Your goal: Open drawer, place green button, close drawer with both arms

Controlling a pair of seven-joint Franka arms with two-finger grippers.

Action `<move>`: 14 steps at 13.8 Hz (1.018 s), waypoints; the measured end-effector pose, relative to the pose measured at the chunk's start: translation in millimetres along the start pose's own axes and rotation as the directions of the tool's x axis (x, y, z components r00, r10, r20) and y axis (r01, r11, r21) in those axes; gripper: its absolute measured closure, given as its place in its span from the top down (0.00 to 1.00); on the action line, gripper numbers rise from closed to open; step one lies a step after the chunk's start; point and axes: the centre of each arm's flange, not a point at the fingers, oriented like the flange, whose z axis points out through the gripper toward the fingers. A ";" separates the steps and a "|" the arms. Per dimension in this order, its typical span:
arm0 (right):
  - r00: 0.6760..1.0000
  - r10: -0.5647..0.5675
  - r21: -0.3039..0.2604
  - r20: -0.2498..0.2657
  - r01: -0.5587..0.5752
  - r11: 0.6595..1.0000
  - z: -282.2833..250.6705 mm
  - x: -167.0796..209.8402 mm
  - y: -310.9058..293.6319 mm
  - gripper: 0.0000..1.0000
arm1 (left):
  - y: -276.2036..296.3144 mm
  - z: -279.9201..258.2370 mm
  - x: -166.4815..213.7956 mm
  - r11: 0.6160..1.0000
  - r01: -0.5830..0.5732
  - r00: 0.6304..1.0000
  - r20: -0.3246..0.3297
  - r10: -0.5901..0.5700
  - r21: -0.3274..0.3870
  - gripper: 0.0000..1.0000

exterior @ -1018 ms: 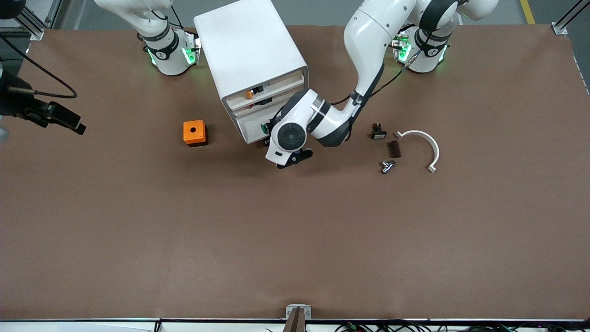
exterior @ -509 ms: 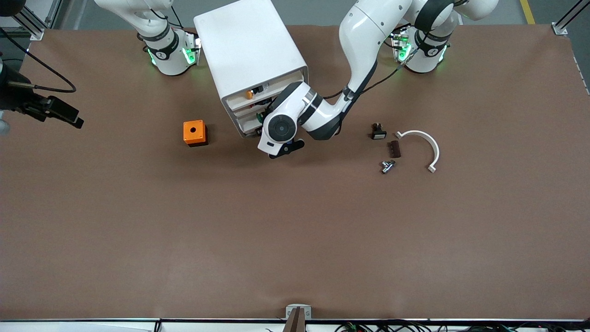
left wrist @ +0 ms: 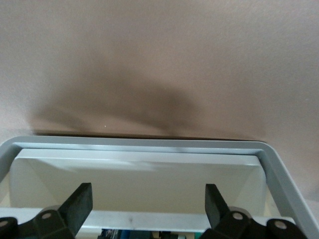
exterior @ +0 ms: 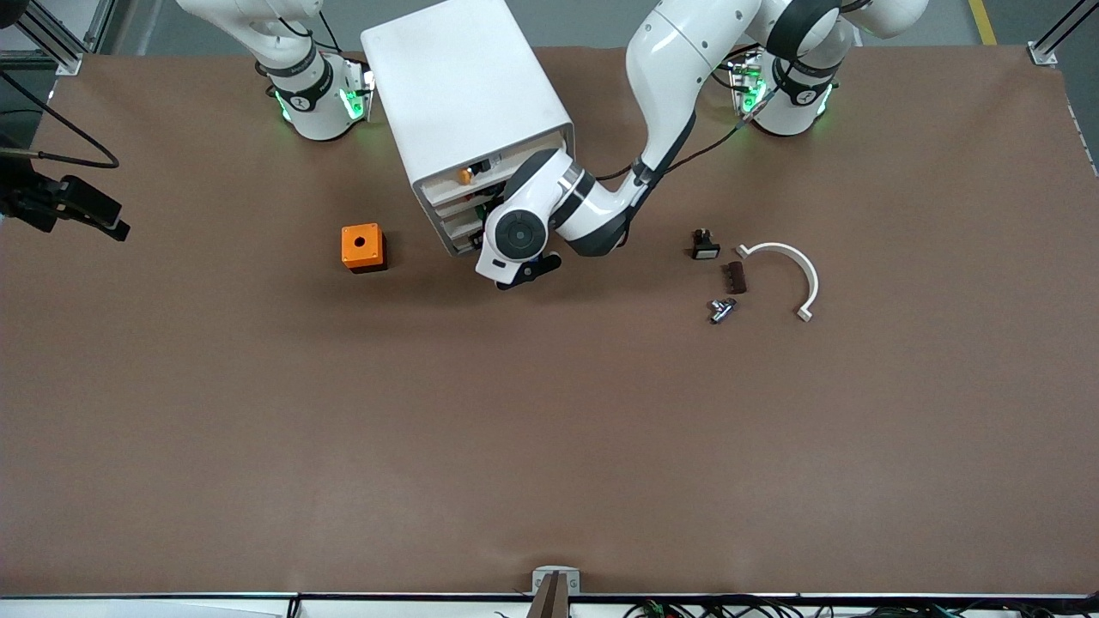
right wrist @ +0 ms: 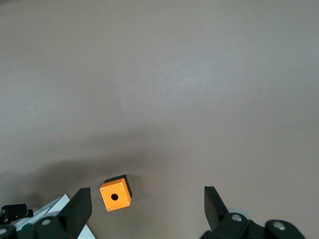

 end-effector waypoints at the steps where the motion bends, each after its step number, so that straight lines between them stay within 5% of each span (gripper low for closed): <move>1: 1.000 -0.003 0.000 -0.001 0.003 1.000 -0.2 -0.1 -1.7 1.00 | 0.8 3.8 -2.7 1.000 0.008 1.000 -0.001 -0.008 0.003 1.00; 7: 1.000 -0.020 0.002 -0.024 0.020 1.000 -3.5 1.3 -8.2 1.00 | -2.5 -24.9 27.3 0.997 0.061 0.998 -0.018 -0.062 -0.051 1.00; 10: 0.999 -0.024 0.002 -0.024 0.024 1.000 -3.6 1.4 -8.3 1.00 | -24.3 -98.2 83.6 0.982 0.126 0.990 -0.047 -0.134 -0.144 1.00; 14: 0.999 -0.029 0.002 -0.026 0.029 1.000 -4.0 1.5 -8.8 1.00 | -76.5 -219.4 139.0 0.953 0.162 0.964 -0.164 -0.208 -0.258 1.00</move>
